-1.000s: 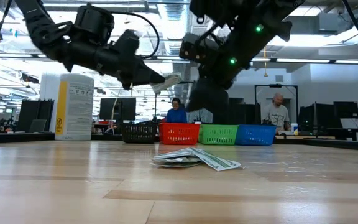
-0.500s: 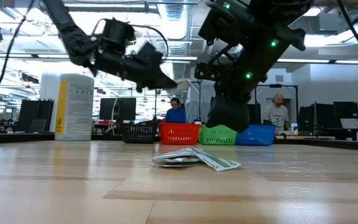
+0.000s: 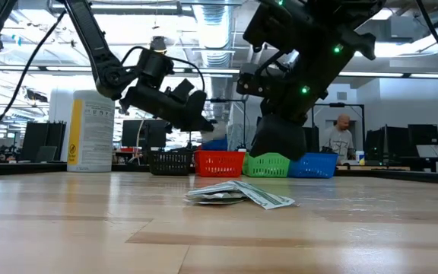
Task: Pick & Place First Aid Supplies
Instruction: Put the green bandage pack into the red bin
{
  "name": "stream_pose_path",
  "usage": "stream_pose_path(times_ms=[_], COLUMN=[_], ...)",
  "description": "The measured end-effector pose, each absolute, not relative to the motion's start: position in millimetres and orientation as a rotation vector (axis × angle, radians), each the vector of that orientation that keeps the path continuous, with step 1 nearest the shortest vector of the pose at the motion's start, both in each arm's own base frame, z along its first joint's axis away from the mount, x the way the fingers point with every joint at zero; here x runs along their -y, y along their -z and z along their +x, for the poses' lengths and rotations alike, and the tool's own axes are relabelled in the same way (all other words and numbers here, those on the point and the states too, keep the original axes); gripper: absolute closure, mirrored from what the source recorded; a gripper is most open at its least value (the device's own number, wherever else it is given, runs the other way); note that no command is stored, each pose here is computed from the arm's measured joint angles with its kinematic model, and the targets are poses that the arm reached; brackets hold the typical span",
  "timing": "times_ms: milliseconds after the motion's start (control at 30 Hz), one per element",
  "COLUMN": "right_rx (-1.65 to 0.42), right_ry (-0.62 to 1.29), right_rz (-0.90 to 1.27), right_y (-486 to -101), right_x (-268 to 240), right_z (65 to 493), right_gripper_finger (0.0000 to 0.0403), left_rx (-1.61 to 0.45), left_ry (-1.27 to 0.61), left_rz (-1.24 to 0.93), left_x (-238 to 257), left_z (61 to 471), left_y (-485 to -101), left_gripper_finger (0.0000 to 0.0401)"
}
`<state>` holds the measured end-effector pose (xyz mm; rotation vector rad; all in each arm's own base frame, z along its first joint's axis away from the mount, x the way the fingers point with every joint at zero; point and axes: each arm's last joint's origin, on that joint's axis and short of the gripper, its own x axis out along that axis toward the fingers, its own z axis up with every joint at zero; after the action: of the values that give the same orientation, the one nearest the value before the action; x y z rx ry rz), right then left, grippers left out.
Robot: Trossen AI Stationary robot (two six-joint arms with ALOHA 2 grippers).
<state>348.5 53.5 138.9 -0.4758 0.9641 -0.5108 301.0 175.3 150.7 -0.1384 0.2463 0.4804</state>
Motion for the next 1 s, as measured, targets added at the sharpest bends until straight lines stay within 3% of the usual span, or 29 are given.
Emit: stream_pose_path(times_ms=[300,433,800,1000], right_rx=[-0.941,-0.957,-1.01,-0.957], right_ry=[0.51,0.417,0.1,-0.131], right_rz=[-0.461,-0.467,-0.559,-0.394], right_y=[-139.9,-138.8,-135.7,-150.6], right_x=[-54.9,-63.1,-86.8,-95.5], right_z=[350.2,349.6,345.3,344.5], right_gripper_finger=[0.0263,0.0255,0.0267,0.0287], left_rx=[-0.247,-0.249,-0.305,-0.394], left_ry=[-0.47,-0.426,-0.177,-0.073], left_rz=[-0.137,-0.129,-0.117,-0.118], left_x=[-172.4,-171.3,-163.0,-153.8], left_z=[302.7,303.1,304.1,302.5], left_y=[-150.8,-150.8,-145.5,-137.5], left_gripper_finger=[0.0296,0.0272,0.0271,0.0275])
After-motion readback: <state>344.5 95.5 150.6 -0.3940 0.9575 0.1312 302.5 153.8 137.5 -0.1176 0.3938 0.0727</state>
